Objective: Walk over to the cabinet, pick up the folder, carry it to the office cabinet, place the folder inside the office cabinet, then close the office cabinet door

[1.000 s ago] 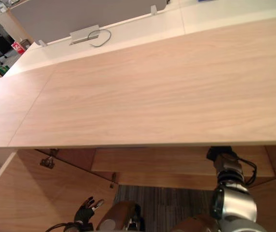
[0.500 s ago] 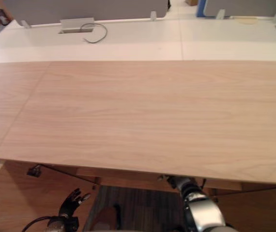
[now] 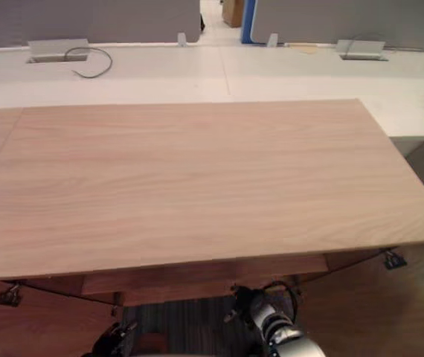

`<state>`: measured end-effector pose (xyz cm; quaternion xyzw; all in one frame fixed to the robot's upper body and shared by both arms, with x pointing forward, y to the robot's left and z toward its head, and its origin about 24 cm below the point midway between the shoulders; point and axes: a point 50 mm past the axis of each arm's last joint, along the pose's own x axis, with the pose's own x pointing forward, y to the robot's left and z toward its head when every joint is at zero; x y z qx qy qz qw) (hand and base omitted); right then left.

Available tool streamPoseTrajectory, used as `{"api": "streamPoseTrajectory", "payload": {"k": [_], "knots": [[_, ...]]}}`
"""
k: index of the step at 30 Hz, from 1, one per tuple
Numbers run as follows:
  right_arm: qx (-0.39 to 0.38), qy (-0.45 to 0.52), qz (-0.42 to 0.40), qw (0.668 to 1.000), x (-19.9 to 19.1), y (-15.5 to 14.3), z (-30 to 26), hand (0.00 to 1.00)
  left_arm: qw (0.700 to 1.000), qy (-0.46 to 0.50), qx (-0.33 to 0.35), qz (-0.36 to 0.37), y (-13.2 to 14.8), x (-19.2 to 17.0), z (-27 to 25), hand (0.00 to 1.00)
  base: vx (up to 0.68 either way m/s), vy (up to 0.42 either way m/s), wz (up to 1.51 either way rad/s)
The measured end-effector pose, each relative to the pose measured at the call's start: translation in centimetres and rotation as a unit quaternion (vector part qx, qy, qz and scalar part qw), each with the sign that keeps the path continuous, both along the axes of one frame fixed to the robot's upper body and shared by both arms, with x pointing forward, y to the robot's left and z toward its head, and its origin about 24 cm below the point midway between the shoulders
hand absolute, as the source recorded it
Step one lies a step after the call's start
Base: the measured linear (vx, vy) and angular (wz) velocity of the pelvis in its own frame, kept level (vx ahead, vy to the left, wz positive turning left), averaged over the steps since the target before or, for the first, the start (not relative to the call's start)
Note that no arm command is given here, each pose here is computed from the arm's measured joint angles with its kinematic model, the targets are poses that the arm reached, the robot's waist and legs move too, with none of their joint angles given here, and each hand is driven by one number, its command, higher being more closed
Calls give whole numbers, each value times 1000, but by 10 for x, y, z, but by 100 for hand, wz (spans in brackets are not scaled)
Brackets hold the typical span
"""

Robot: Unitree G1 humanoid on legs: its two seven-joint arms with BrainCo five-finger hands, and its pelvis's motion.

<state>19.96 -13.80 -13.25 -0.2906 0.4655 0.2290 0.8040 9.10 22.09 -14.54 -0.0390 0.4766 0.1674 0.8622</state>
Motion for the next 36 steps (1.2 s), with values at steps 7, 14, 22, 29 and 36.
{"api": "streamPoseTrajectory", "payload": {"k": [7, 14, 22, 29, 36], "knots": [[22, 6, -220, 975, -39, -23, -17, 0, 1000, -8, 5, -17, -28, 26, -4, 0, -34, -11, -34], [54, -25, -373, 926, -57, -21, -19, 0, 996, 16, 39, -75, -32, 37, -8, 0, -123, 70, -112], [74, -51, -440, 893, -56, -30, -14, 0, 993, 25, 46, -105, -32, 42, -7, 0, -105, -62, -116], [45, -45, -470, 880, -60, -52, -14, 0, 991, 56, 48, -114, -28, 33, -12, 0, -70, -85, -96], [50, -58, -465, 882, -54, -52, -11, 0, 990, 63, 43, -116, -29, 31, -13, 0, -26, -184, -59]]}}
